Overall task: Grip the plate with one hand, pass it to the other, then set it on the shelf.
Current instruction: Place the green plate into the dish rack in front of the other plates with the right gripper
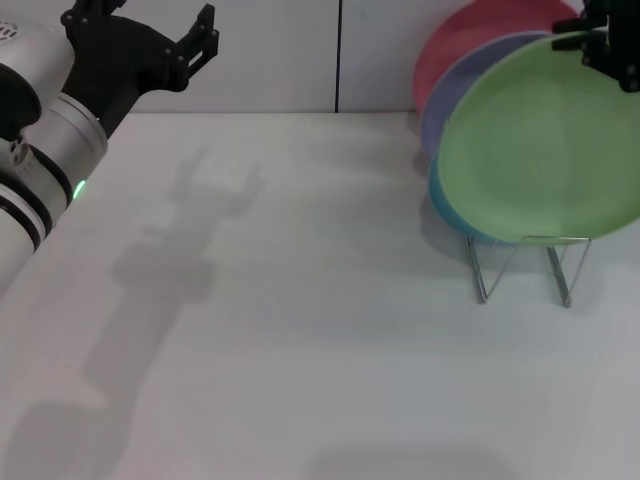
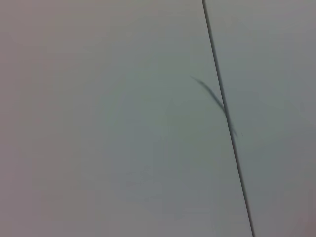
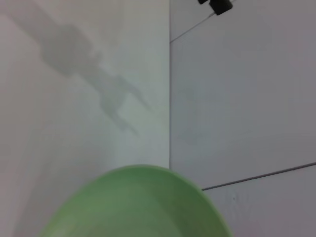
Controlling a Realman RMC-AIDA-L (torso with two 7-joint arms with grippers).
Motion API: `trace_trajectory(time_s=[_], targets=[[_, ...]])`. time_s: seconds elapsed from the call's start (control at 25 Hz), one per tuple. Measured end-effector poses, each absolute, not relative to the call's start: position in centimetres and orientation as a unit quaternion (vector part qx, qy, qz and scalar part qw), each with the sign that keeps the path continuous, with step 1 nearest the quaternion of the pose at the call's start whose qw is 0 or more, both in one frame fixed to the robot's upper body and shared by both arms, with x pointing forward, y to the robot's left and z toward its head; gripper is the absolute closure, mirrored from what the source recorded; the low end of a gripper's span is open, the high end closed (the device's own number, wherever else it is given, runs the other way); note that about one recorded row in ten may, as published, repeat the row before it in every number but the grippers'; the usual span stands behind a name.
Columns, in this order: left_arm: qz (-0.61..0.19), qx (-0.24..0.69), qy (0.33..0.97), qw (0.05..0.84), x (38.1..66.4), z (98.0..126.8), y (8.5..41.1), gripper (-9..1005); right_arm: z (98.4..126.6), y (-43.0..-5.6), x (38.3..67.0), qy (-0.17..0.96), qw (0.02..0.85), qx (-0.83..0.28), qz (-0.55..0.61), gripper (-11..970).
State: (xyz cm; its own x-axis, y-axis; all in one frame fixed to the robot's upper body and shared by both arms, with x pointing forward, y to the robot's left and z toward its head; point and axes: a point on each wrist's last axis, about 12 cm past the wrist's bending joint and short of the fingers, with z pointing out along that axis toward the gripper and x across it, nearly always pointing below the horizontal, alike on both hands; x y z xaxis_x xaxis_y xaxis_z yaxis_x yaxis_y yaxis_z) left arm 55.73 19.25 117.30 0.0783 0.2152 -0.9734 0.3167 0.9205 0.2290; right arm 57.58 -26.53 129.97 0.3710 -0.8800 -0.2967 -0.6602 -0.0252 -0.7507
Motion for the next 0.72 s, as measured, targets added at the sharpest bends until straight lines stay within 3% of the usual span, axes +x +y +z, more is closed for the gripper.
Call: trace_trajectory(time_s=[0.6, 0.72], targets=[[-0.044, 0.204, 0.676, 0.707, 55.6, 117.3, 18.6, 140, 128.7, -28.5, 56.5, 0.568, 0.399, -0.702, -0.159, 920], [-0.045, 0.204, 0.674, 0.708, 55.6, 117.5, 18.5, 140, 128.4, -28.7, 56.1, 0.576, 0.393, -0.701, -0.152, 878]])
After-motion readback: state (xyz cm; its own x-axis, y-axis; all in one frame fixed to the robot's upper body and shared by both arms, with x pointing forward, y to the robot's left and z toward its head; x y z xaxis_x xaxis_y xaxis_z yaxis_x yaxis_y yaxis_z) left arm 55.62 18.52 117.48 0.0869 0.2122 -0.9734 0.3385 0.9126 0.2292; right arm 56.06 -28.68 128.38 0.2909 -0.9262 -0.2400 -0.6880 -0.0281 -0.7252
